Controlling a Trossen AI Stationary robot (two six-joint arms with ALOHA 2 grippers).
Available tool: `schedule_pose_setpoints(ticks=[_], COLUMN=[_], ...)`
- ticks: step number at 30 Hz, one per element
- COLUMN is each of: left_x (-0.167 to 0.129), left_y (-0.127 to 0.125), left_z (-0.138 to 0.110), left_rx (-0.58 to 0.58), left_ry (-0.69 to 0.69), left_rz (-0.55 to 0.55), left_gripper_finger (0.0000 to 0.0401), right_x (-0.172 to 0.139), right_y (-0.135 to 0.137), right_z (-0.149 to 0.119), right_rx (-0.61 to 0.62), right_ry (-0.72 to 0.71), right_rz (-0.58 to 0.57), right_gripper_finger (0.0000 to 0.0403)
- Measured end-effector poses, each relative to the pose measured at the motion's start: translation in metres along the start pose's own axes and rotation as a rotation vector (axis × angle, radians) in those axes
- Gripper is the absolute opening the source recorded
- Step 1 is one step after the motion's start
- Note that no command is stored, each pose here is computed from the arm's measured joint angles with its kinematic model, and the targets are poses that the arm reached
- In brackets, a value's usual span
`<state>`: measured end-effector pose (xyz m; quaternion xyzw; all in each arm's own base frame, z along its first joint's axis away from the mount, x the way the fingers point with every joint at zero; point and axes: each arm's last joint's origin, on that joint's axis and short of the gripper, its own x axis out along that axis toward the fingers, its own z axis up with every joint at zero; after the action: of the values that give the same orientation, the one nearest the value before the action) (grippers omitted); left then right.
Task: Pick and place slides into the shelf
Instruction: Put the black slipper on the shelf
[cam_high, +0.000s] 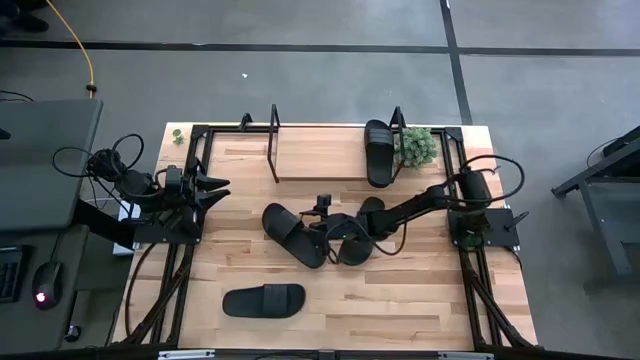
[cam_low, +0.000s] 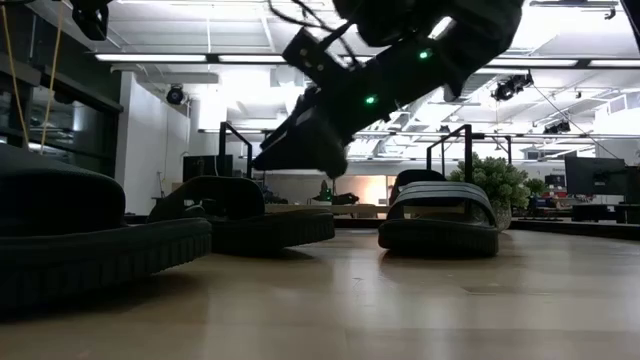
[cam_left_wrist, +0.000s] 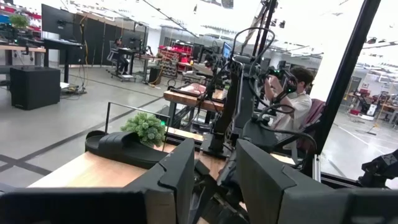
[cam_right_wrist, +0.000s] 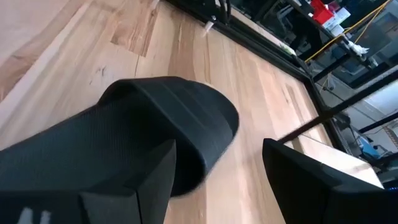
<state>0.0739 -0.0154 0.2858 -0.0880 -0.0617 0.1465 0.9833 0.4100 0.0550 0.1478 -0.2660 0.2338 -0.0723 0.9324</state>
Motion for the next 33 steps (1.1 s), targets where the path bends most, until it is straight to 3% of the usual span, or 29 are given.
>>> schedule_pose_setpoints(ticks=[21,33], left_x=[0.000,0.000], left_y=[0.000,0.000], left_z=[0.000,0.000], left_rx=[0.001,0.001], left_ry=[0.001,0.001], left_rz=[0.000,0.000], left_gripper_finger=[0.0106,0.0106], right_x=[0.049,0.049], right_y=[0.018,0.015], right_z=[0.005,0.003], right_rx=[0.012,0.050], right_ry=[0.093,0.137], right_rz=[0.018,-0.098], right_gripper_finger=[0.0232,0.0219])
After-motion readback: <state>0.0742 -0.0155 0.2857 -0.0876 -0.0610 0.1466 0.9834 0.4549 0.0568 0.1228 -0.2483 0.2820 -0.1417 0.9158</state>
